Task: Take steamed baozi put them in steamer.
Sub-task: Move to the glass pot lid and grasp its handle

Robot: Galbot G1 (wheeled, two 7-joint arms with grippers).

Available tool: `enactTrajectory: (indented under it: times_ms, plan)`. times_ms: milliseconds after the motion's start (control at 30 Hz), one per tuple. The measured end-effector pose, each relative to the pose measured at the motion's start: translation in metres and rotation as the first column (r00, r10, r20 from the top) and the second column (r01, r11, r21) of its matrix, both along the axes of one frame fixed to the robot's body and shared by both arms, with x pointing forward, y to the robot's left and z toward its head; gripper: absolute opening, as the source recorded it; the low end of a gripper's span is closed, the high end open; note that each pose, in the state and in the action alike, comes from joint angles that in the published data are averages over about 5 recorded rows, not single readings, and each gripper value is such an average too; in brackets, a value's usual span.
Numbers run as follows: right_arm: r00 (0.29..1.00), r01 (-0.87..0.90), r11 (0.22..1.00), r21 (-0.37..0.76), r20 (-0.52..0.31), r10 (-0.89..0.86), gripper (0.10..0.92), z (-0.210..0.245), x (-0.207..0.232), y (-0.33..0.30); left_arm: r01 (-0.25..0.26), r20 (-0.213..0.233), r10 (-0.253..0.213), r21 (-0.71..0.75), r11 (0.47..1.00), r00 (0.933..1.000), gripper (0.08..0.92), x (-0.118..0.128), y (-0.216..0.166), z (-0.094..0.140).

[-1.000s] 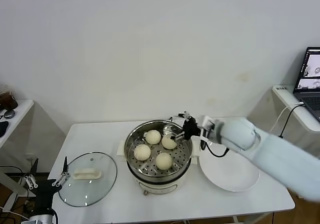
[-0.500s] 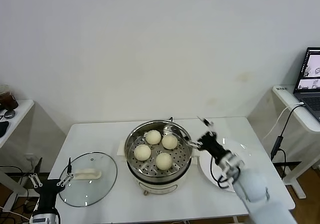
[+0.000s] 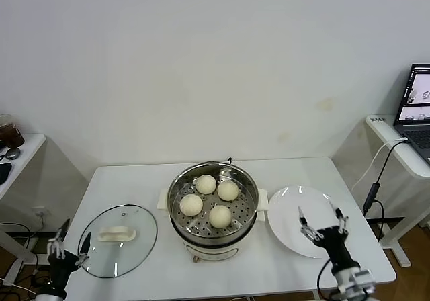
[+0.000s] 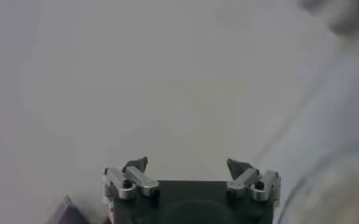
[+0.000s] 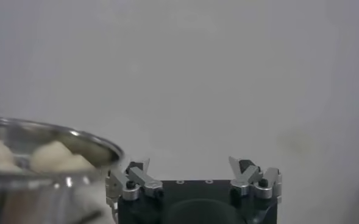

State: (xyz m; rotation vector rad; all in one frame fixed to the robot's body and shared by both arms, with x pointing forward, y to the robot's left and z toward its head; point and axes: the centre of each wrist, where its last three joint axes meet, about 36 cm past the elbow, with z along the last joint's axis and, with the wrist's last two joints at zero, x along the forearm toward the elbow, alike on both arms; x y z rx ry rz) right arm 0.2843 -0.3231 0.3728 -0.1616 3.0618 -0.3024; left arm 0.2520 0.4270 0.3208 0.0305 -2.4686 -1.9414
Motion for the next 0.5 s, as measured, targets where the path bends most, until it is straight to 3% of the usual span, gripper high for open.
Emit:
enactTrajectory:
  times_ms: [200,500]
  plan:
    - [0.998,0.068,0.998,0.011,-0.015,-0.067,0.823,-0.004,-0.023,-0.004,0.085,-0.077,-0.071,0.200,0.976,0.9945,0.823,0.012,0.018,-0.015]
    - [0.993,0.112,0.994,0.006,-0.028,-0.112,0.823,0.000,-0.043,-0.005,0.170,-0.142,-0.133,0.297,0.939,0.9810,0.823,0.034,0.028,-0.031]
